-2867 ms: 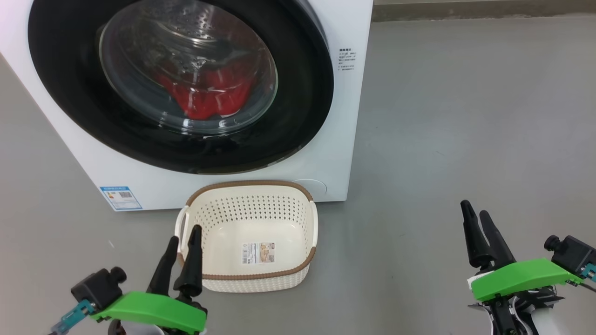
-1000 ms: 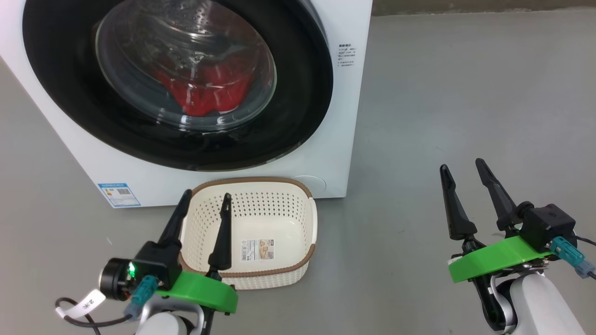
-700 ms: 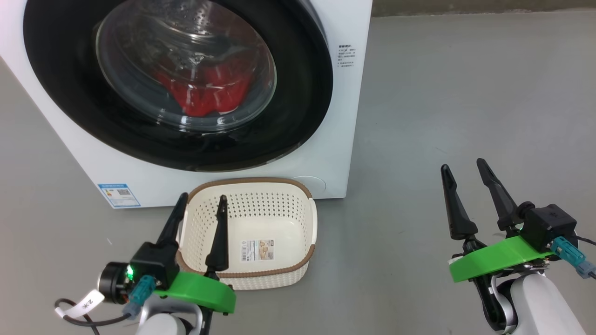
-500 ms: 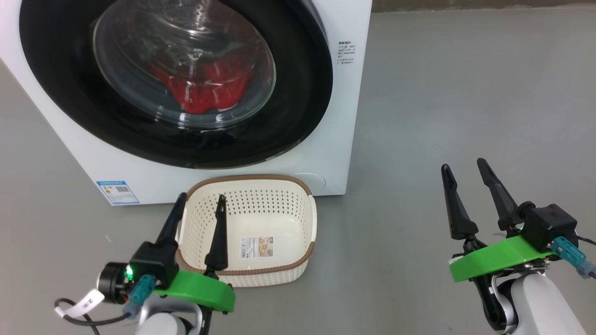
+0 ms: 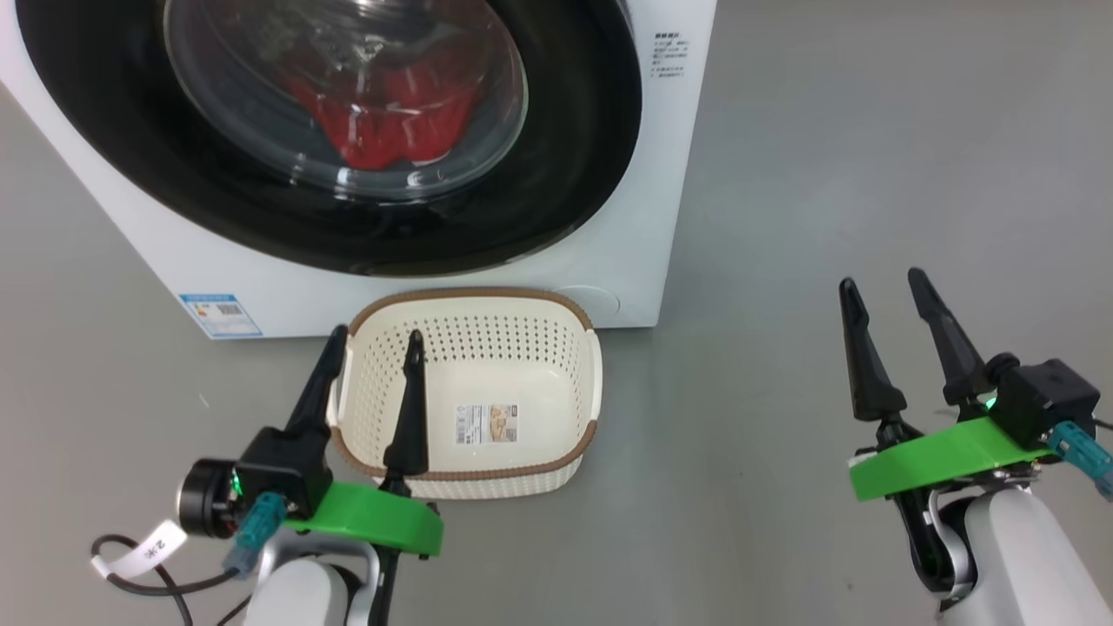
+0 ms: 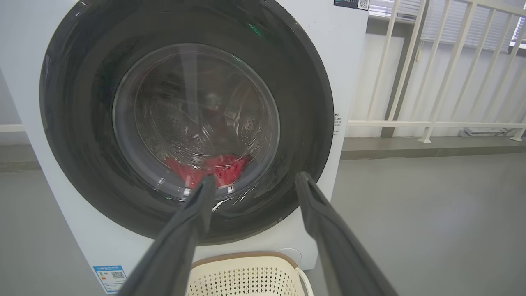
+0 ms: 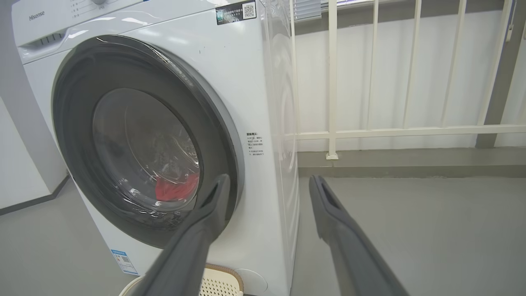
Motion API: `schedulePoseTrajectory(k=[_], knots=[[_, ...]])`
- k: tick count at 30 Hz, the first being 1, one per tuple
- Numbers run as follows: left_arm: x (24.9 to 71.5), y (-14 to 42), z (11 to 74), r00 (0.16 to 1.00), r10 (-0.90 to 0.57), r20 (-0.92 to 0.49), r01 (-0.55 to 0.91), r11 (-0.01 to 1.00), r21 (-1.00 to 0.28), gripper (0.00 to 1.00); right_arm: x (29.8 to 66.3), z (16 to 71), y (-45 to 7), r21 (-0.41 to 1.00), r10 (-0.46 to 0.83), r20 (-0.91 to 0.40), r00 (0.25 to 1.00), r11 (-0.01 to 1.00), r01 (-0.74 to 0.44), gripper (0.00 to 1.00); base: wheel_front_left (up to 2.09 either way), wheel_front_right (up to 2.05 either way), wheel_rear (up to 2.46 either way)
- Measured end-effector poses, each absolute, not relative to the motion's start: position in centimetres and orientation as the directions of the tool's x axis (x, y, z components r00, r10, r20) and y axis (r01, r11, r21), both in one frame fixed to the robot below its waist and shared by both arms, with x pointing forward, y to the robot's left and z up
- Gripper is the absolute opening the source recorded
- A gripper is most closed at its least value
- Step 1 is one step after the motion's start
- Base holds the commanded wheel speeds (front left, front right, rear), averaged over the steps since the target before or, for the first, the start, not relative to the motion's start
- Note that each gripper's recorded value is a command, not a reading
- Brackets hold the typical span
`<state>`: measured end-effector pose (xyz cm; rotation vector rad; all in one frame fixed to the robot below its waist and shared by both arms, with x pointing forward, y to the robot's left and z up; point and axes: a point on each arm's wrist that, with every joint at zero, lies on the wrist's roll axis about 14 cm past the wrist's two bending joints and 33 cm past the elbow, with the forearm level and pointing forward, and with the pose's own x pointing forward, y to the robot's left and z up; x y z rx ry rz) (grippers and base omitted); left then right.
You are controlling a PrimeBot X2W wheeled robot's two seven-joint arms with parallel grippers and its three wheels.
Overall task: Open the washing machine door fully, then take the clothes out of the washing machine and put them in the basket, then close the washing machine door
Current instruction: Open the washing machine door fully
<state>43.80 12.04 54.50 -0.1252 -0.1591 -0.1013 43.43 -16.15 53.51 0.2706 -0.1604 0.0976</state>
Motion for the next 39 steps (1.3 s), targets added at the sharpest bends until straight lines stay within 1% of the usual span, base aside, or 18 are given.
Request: schedulePoseTrajectory(k=[7,8,9,10,11,12,16,23,27,33,34,39], knots=[[44.7,12.2,54.4,0.982,-0.084,0.171,0.105,0.987,-0.119,1.0,45.4,52.7,-15.5,0.283,0.085,0.157,0.984,0.95,-0.128,1.0,0.0,0.0,0.0],[44.7,12.2,54.3,0.982,-0.083,0.171,0.105,0.987,-0.12,1.0,45.7,52.6,-15.4,0.285,0.088,0.155,0.984,0.95,-0.13,0.77,0.0,0.0,0.0],[44.8,12.2,54.3,0.982,-0.083,0.172,0.105,0.987,-0.121,1.0,46.1,52.5,-15.3,0.293,0.09,0.154,0.984,0.947,-0.132,0.45,0.0,0.0,0.0],[44.9,12.2,54.3,0.981,-0.083,0.174,0.105,0.987,-0.122,1.0,46.5,52.5,-15.2,0.301,0.09,0.155,0.984,0.944,-0.134,0.29,0.0,0.0,0.0],[45.0,12.2,54.3,0.981,-0.082,0.176,0.105,0.987,-0.122,1.0,46.9,52.5,-15.1,0.308,0.092,0.155,0.984,0.942,-0.137,0.04,0.0,0.0,0.0],[45.1,12.2,54.4,0.98,-0.083,0.179,0.106,0.987,-0.123,1.0,47.3,52.5,-14.9,0.319,0.094,0.157,0.983,0.937,-0.141,0.0,0.0,0.0,0.0],[45.7,12.1,54.6,0.978,-0.083,0.191,0.107,0.987,-0.123,1.0,49.1,52.6,-14.4,0.362,0.097,0.162,0.982,0.92,-0.151,0.0,0.0,0.0,0.0],[46.3,11.9,53.8,0.979,-0.085,0.186,0.109,0.986,-0.126,1.0,52.9,53.6,-13.7,0.51,0.08,0.193,0.978,0.843,-0.17,0.0,0.0,0.0,0.0],[47.2,12.0,54.6,0.971,-0.086,0.222,0.115,0.986,-0.12,1.0,55.0,54.0,-13.2,0.55,0.087,0.198,0.976,0.814,-0.184,0.0,0.0,0.0,0.0],[47.9,12.3,53.8,0.973,-0.08,0.215,0.106,0.988,-0.114,1.0,57.9,52.8,-12.5,0.674,0.096,0.152,0.984,0.718,-0.174,0.0,0.0,0.0,0.0],[47.9,12.3,53.8,0.973,-0.08,0.215,0.106,0.988,-0.114,1.0,57.9,52.8,-12.5,0.674,0.096,0.152,0.984,0.718,-0.174,0.0,0.0,0.0,0.0],[48.3,12.6,52.4,0.98,-0.072,0.185,0.094,0.989,-0.113,1.0,59.8,52.4,-11.7,0.77,0.128,0.126,0.984,0.612,-0.178,0.0,0.0,0.0,0.0]])
